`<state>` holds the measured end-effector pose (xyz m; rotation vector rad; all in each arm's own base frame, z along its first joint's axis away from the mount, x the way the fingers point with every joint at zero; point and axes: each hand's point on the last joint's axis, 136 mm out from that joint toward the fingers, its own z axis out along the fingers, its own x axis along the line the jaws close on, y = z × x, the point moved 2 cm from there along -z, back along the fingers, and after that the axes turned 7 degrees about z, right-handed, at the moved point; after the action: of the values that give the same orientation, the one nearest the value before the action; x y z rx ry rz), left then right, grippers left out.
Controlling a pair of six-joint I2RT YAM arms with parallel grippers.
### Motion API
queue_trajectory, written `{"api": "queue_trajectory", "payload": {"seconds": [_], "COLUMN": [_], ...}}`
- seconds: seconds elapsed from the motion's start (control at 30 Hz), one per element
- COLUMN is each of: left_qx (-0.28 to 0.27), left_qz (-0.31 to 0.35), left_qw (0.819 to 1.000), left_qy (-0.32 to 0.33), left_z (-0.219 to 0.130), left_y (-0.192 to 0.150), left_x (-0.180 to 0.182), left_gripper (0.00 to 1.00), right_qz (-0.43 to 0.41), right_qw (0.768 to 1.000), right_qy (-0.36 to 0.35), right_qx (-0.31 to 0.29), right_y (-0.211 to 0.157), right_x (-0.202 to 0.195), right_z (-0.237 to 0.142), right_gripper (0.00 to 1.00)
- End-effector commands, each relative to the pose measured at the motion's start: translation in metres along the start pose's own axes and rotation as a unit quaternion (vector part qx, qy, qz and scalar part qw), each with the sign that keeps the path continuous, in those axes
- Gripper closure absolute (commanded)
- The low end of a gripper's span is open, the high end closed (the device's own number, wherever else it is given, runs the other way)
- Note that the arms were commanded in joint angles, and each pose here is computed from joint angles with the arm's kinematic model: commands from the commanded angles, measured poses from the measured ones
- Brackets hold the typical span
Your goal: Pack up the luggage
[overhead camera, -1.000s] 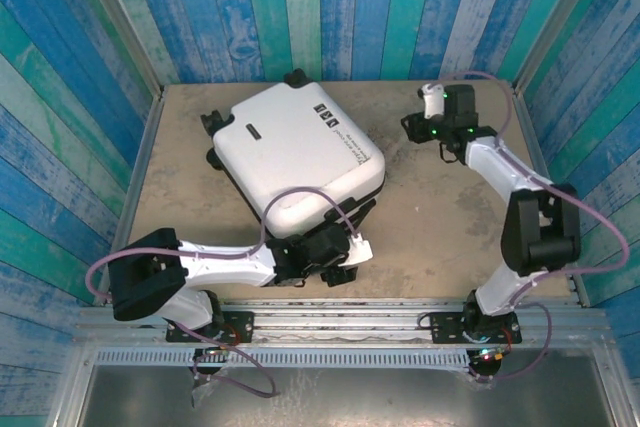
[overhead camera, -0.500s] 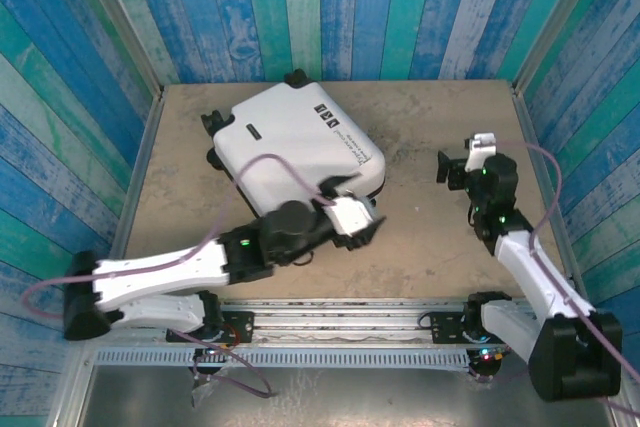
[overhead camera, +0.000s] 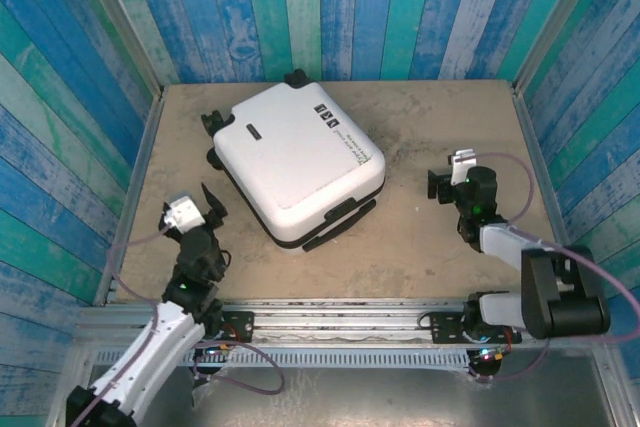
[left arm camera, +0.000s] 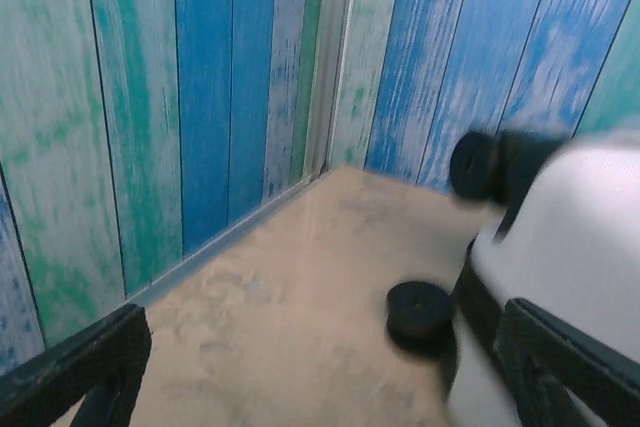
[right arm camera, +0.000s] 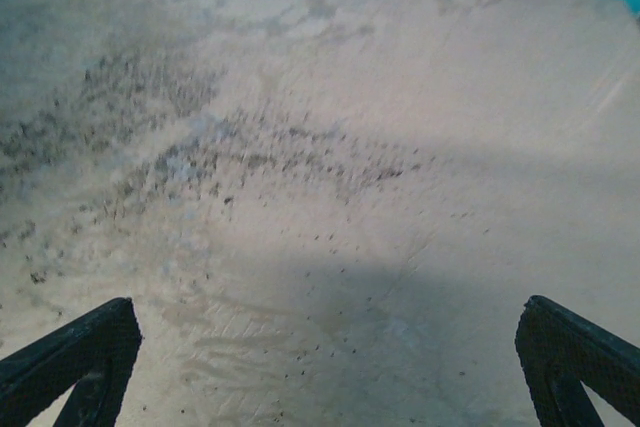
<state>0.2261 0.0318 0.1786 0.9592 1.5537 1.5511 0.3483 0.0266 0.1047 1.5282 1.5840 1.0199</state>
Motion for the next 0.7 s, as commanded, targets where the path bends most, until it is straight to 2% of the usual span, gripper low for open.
{"api": "queue_trajectory", "payload": {"seconds": [0.0,0.07,0.17,0.2,0.23,0.33,0.37,0.43,0.5,0.53,0.67], "left_qx": [-0.046,-0.015,0.044,0.061,0.062,0.055,0.060,0.016,0.053,0.033,0.058], "left_qz": [-0.077,-0.053,-0.017,-0.002,0.009,0.069,0.054,0.049,0.049,0.047,0.056], "left_qw": [0.996,0.998,0.994,0.991,0.992,0.989,0.991,0.992,0.988,0.990,0.988], "left_qy": [-0.025,-0.038,-0.103,-0.122,-0.112,-0.120,-0.106,-0.113,-0.133,-0.130,-0.131], "left_z": [0.008,0.023,0.057,0.069,0.082,0.104,0.112,0.113,0.107,0.106,0.114], "left_y": [0.006,-0.002,-0.016,-0.023,-0.023,-0.022,-0.031,-0.034,-0.043,-0.038,-0.044], "left_x": [-0.002,-0.009,-0.040,-0.051,-0.055,-0.071,-0.065,-0.062,-0.065,-0.064,-0.069], "left_gripper": [0.07,0.07,0.07,0.07,0.07,0.07,0.07,0.07,0.07,0.07,0.07], "right_qz": [-0.030,-0.023,-0.015,-0.016,-0.022,-0.015,-0.017,-0.010,-0.007,-0.006,-0.007], "right_qw": [0.998,0.998,0.996,0.997,0.998,0.997,0.998,0.998,0.999,0.999,0.999], "right_qy": [0.034,0.033,0.027,0.027,0.029,0.026,0.022,0.015,0.007,0.007,0.005], "right_qx": [-0.050,-0.056,-0.086,-0.074,-0.050,-0.067,-0.054,-0.060,-0.048,-0.049,-0.048], "right_y": [0.029,0.021,0.015,0.015,0.014,0.014,0.014,0.014,0.015,0.014,0.014], "right_x": [0.010,0.008,0.006,0.006,0.007,0.005,0.004,0.002,-0.001,-0.001,-0.001], "right_z": [0.010,0.019,0.022,0.023,0.024,0.023,0.023,0.025,0.028,0.028,0.028], "right_gripper": [0.00,0.00,0.00,0.00,0.00,0.00,0.00,0.00,0.00,0.00,0.00]}}
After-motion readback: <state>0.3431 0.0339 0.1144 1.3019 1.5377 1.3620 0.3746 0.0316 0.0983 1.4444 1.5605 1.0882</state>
